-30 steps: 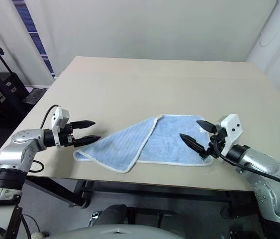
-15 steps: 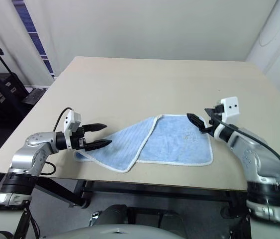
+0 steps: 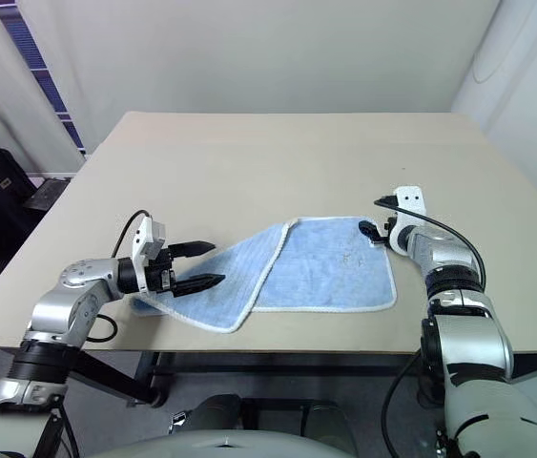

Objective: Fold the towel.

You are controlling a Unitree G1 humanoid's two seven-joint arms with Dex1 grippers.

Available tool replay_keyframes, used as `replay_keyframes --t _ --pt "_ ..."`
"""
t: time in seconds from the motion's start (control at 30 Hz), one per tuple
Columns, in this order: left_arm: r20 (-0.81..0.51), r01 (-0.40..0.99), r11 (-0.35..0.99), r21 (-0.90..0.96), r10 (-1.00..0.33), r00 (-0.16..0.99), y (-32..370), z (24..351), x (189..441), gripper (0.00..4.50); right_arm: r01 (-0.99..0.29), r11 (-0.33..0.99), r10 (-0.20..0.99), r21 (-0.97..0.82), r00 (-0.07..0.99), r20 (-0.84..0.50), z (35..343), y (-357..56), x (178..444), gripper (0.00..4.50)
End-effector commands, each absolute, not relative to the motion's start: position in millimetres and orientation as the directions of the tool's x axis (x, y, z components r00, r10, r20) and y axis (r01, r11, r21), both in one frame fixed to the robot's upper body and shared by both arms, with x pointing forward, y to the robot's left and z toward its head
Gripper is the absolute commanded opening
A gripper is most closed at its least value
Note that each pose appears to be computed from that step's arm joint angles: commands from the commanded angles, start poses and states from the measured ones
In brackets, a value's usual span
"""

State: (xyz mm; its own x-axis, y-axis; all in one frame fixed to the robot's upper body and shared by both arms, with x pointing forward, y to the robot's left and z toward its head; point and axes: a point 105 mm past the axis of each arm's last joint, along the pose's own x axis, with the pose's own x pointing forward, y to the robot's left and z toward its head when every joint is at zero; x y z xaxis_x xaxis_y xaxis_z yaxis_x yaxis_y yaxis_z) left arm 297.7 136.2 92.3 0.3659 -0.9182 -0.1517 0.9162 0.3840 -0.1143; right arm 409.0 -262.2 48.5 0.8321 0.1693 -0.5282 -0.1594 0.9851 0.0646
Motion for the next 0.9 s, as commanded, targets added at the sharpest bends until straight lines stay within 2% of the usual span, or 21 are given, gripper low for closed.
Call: replay_keyframes --t 0.03,0.27,0.47,0.57,0.63,0.9 --pt "-0.121 0.926 0.371 -0.071 -0.924 0.362 132.5 106.6 298.3 4.5 -0.221 0.973 0.224 0.072 0.809 -0.544 43.6 -245.5 411.4 4.47" --pt "-0.118 0.925 0.373 -0.063 -0.924 0.365 130.4 108.8 301.2 4.5 -0.336 0.937 0.335 0.095 0.791 -0.511 54.4 -214.3 420.1 4.47" --pt "-0.116 0.925 0.375 -0.057 -0.923 0.366 128.5 109.6 303.1 4.5 -0.352 0.934 0.325 0.057 0.778 -0.537 50.9 -210.2 420.7 4.47" --pt "-0.118 0.925 0.376 -0.047 -0.922 0.369 127.1 109.0 303.7 4.5 -0.341 0.94 0.292 0.016 0.777 -0.557 44.5 -213.8 419.3 3.87" --pt "-0.113 0.924 0.38 -0.048 -0.921 0.373 126.7 109.5 304.1 4.5 -0.334 0.943 0.276 -0.004 0.787 -0.552 45.2 -215.3 420.7 3.29" --pt "-0.114 0.922 0.385 -0.046 -0.919 0.378 128.3 111.5 304.2 4.5 -0.319 0.942 0.24 -0.104 0.856 -0.458 65.1 -215.0 434.0 0.42"
